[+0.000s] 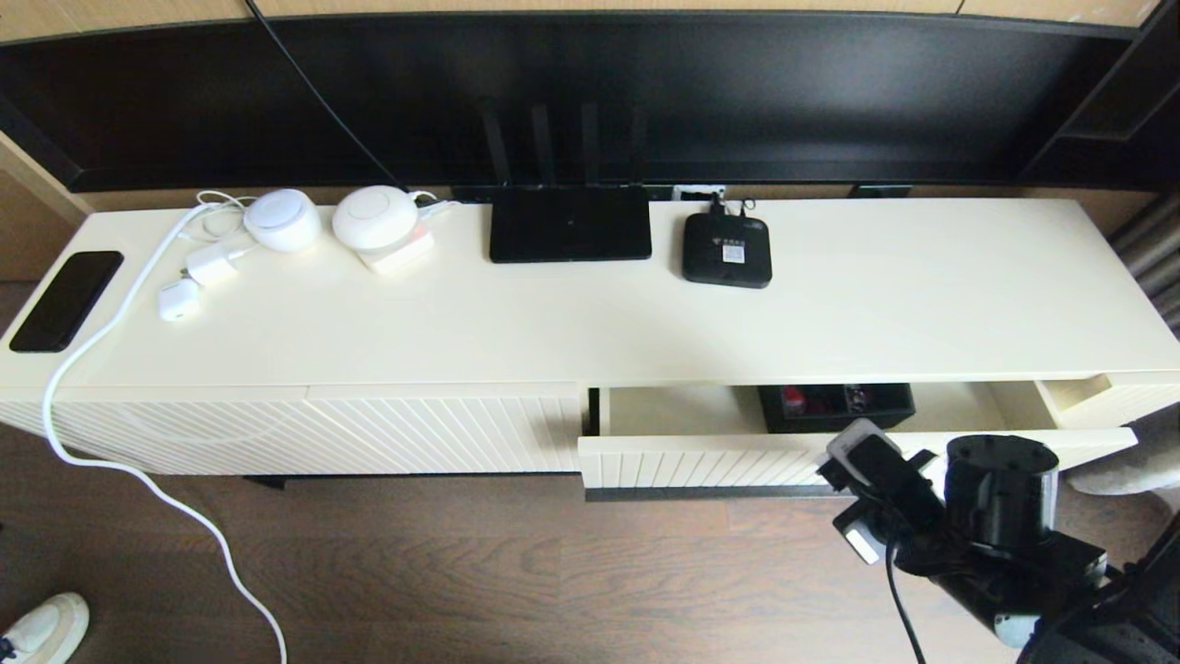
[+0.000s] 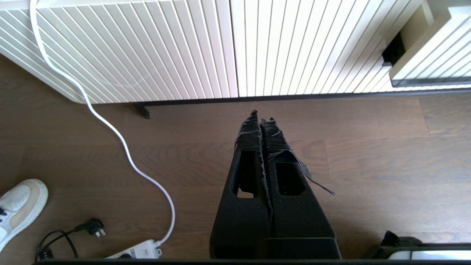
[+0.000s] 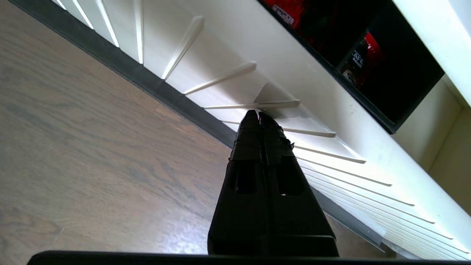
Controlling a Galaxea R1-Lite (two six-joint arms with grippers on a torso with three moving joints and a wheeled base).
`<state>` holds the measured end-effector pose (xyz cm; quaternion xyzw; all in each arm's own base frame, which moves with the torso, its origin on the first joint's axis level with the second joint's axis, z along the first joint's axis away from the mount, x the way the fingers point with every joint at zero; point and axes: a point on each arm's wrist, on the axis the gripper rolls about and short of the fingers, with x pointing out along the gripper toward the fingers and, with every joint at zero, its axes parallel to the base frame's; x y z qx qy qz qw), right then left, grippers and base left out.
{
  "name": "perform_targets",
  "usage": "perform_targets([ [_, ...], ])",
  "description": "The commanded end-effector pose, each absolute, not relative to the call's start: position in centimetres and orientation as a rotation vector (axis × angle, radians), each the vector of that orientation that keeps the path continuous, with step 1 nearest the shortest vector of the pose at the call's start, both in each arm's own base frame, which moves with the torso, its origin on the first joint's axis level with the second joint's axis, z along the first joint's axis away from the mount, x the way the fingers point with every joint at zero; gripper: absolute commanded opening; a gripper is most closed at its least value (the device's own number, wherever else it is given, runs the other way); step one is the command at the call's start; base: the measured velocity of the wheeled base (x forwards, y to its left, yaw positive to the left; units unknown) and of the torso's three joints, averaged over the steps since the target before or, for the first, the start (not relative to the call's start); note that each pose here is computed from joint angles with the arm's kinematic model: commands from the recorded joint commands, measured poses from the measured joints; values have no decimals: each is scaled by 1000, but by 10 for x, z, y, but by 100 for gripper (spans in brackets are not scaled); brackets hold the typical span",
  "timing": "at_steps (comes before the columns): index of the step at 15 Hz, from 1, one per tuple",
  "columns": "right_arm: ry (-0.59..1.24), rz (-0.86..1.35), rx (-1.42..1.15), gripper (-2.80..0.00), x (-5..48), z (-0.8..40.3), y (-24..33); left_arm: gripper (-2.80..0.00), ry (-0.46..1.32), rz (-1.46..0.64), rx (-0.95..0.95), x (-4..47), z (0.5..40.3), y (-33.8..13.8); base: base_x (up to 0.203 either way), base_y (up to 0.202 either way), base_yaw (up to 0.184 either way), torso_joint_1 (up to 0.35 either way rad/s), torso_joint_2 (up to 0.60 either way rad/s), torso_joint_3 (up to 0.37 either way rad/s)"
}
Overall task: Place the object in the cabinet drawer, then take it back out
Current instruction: Close the drawer
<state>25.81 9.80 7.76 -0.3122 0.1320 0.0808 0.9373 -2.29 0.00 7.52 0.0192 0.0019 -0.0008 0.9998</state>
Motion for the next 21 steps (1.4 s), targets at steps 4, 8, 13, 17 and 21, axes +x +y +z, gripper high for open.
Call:
perform_targets([
  [4,248,159,-647,-280,274,66,103,-280,3,-2,38,-23,75,0,0,0,0,0,0,0],
  [8,238,142,-638,-280,284,64,103,-280,5,-2,38,-23,75,0,0,0,0,0,0,0],
  [13,178,115,-617,-280,302,65,107,-280,3,-2,38,-23,75,0,0,0,0,0,0,0],
  [17,167,101,-604,-280,312,64,108,-280,3,-2,38,-23,75,0,0,0,0,0,0,0],
  [21,149,88,-601,-280,320,65,108,-280,4,-2,38,-23,75,0,0,0,0,0,0,0],
])
